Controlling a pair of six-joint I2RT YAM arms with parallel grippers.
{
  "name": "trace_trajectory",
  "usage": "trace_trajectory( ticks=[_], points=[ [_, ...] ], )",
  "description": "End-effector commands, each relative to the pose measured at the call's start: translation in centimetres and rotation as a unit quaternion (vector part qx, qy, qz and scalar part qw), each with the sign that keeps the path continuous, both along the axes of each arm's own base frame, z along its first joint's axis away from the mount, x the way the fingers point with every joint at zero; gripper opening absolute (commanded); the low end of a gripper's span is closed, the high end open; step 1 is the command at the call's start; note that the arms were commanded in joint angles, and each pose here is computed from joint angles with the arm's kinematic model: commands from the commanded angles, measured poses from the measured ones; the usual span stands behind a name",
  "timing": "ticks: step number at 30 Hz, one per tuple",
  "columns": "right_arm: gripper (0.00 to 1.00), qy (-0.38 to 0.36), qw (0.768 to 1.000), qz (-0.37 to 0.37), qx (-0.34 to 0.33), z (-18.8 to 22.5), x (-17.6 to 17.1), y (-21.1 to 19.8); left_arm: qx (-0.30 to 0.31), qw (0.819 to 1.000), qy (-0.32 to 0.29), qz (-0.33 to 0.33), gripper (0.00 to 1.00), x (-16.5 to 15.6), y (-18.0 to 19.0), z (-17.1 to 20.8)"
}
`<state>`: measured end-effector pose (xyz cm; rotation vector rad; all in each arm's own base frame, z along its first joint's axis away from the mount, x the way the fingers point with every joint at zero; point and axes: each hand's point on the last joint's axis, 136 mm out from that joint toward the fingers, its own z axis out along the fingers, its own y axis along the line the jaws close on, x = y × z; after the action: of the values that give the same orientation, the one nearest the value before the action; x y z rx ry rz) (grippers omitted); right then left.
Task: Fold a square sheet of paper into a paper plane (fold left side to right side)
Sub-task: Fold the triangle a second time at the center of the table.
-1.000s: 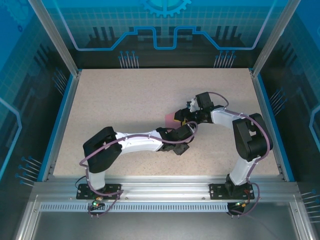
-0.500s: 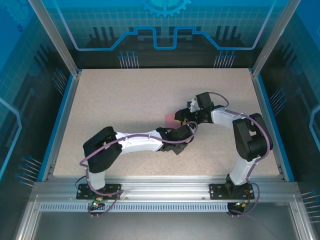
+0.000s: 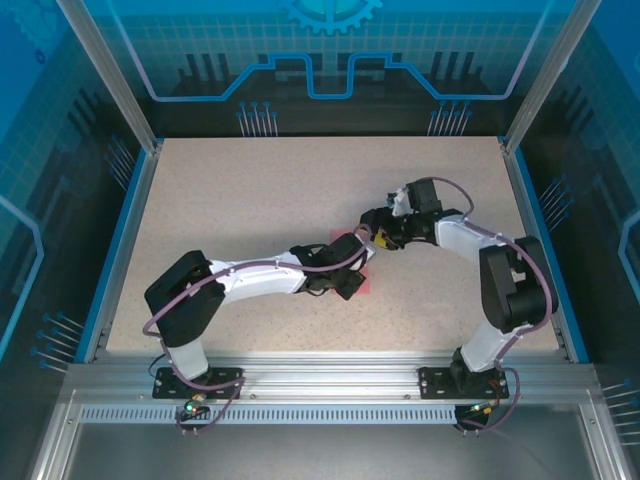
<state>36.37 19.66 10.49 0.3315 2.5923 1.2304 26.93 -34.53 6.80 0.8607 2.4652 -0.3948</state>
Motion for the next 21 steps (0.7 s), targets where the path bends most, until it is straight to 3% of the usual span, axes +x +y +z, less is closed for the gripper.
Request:
trace_trajectory(
  ticks=[1, 4, 12, 21],
  points=[
    [0.6, -0.033, 0.999, -0.03, -0.021, 0.8, -0.1, -2.5, -0.064, 0.998, 0.026, 0.001, 0.0, -0.3, -0.4, 1.4],
    [0.59, -0.035, 0.998, -0.036, -0.042, 0.3, -1.6, -3.9, -0.086, 0.995, 0.042, 0.011, 0.0, 0.1, 0.0, 1.6],
    [0.29, -0.005, 0.996, -0.011, -0.085, -2.7, -6.4, -4.6, -0.127, 0.987, 0.096, 0.039, 0.0, 1.0, 1.3, 1.3],
    [0.06, 0.022, 0.99, 0.037, -0.134, -6.0, -10.2, -2.4, -0.11, 0.986, 0.115, 0.053, 0.0, 1.3, 2.9, 0.4]
  ],
)
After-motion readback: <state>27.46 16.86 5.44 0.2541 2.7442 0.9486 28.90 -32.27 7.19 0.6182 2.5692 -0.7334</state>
